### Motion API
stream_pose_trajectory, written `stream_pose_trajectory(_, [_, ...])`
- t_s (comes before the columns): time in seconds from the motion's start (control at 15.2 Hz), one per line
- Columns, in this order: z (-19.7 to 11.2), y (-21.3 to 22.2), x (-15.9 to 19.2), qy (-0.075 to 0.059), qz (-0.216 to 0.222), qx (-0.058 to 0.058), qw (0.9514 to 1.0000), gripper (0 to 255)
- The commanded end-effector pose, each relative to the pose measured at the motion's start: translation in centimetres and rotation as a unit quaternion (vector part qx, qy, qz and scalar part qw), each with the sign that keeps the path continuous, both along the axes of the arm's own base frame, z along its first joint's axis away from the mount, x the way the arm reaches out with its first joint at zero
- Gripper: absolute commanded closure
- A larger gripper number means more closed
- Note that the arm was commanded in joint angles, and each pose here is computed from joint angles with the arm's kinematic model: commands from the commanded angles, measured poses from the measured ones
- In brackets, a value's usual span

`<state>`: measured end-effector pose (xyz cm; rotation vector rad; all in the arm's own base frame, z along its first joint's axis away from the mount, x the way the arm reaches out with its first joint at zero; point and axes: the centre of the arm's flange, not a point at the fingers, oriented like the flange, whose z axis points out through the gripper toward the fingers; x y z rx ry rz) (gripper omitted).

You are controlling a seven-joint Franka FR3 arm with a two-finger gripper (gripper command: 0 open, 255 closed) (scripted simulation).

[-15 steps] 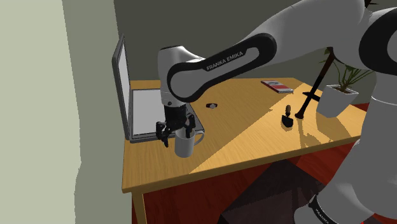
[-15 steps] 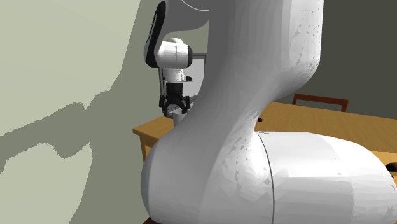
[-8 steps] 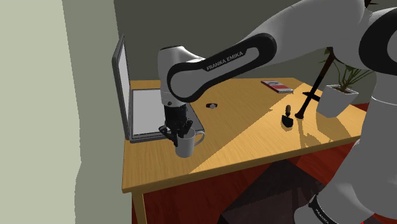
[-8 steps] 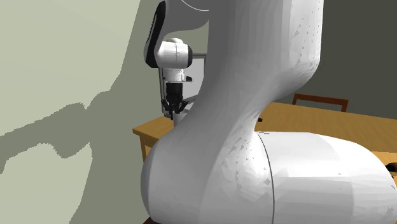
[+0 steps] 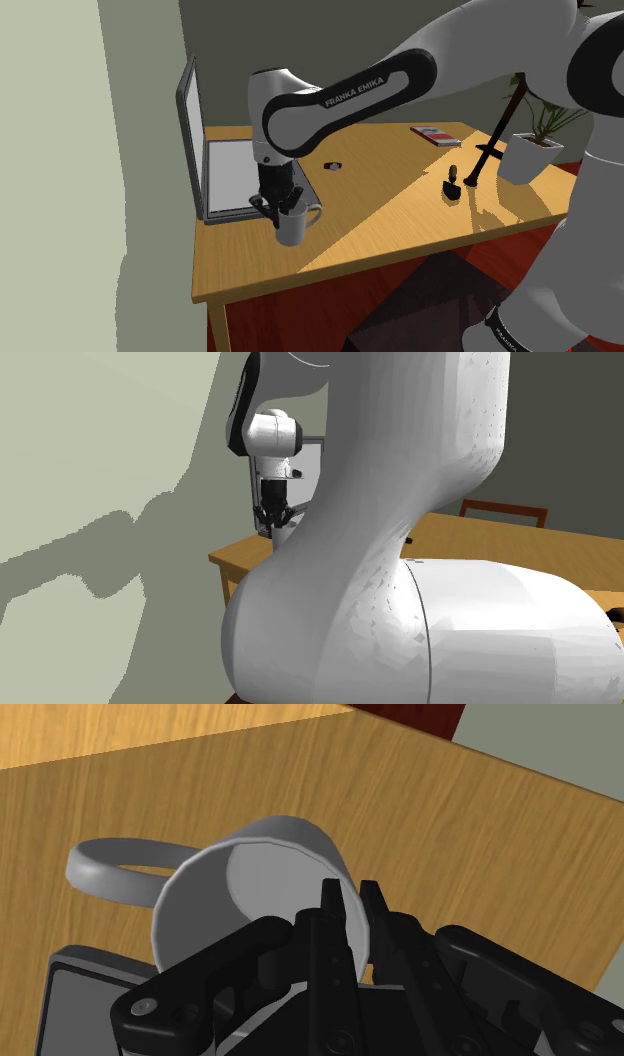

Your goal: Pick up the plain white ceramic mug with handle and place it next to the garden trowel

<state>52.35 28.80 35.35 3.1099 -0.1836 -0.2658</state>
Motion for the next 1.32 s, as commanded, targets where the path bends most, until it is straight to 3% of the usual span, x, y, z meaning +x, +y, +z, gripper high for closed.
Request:
stream_pose_trajectory(0.0, [0.9, 0.0, 0.0, 0.0, 0.0, 0.0, 1.0, 255])
stream_pose_trajectory(1.25, [11.0, 0.0, 0.0, 0.0, 0.0, 0.0, 1.0, 255])
